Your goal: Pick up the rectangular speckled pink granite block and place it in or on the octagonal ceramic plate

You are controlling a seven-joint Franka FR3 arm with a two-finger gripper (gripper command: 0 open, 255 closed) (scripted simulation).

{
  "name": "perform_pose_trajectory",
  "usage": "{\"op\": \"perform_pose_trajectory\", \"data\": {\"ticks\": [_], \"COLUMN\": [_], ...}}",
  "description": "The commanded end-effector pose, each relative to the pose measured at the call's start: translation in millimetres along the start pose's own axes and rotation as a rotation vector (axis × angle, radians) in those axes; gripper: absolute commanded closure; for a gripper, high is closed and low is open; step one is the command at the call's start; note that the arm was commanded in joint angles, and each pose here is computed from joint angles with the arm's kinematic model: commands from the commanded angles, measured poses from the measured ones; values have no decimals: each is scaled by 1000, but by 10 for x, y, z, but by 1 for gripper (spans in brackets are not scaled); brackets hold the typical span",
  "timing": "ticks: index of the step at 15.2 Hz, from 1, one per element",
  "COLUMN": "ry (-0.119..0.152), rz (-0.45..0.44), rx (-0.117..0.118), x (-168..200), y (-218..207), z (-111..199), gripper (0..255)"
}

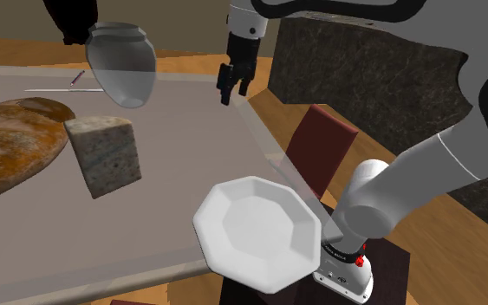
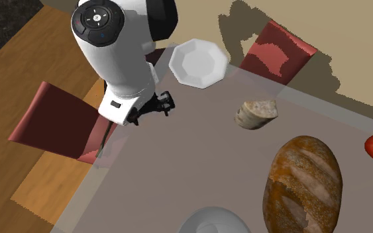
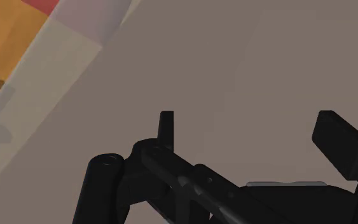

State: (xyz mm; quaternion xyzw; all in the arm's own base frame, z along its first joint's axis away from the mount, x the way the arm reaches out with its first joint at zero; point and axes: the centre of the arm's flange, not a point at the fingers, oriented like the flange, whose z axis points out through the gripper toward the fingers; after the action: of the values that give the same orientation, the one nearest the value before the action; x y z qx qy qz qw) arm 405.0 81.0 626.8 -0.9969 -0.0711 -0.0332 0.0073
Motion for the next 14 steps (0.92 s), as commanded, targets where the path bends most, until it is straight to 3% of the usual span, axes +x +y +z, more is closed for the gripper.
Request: {"op": "perform_pose_trajectory", "data": {"ticks": [1, 14], "ry": [-7, -47], "rz": [-73, -531], "rx": [6, 38], "x": [202, 1001], "y": [-159, -1666], "z": [-19, -117], "gripper": [0, 0]}}
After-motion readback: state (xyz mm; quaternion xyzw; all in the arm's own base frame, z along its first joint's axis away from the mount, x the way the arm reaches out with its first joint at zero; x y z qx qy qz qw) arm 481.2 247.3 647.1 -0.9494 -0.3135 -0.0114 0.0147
